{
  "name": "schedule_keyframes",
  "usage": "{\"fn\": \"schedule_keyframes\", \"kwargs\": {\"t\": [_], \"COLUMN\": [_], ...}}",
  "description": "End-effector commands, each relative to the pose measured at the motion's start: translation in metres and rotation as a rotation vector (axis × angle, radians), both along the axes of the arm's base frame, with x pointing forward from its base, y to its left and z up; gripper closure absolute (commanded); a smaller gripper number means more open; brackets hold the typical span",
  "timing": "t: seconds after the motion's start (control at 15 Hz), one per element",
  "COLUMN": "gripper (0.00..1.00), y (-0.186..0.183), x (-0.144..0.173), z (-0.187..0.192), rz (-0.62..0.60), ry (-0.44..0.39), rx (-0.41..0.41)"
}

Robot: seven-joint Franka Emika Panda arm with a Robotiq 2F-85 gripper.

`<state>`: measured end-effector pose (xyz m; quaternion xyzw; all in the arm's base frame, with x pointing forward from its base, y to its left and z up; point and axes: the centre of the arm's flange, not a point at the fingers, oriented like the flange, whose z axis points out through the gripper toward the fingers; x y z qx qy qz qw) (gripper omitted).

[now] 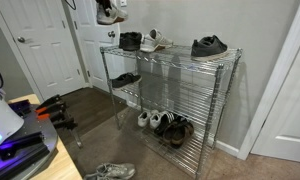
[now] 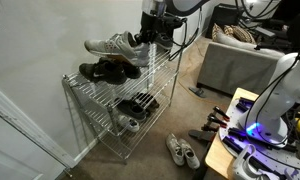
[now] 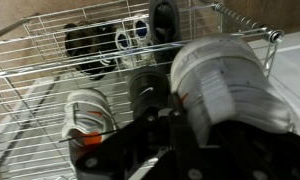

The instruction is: Move the shoe

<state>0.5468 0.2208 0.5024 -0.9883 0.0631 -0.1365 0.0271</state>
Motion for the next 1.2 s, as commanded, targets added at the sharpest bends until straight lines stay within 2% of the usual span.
{"fn": "schedule_keyframes", "kwargs": {"t": [0.0,0.27,0.53,0.67,0.73,1.13], "gripper": [0.95,0.95,0.95,0.95,0.88,0.88], "y": [-0.062,-0.119,-0.153,-0.158,-0.159,-0.159], "x": [-0.037,-0.050,-0.058,-0.058,-0.046,-0.048], "z": [0.011,0.016,0.007,0.002,0.001,-0.004], "rz": [-0.150,-0.291,-0.402,-0.427,-0.389,-0.403], "ry": [-0.118,-0.165,-0.190,-0.196,-0.141,-0.143], "rx": [0.032,0.031,0.024,0.021,0.019,0.015]}}
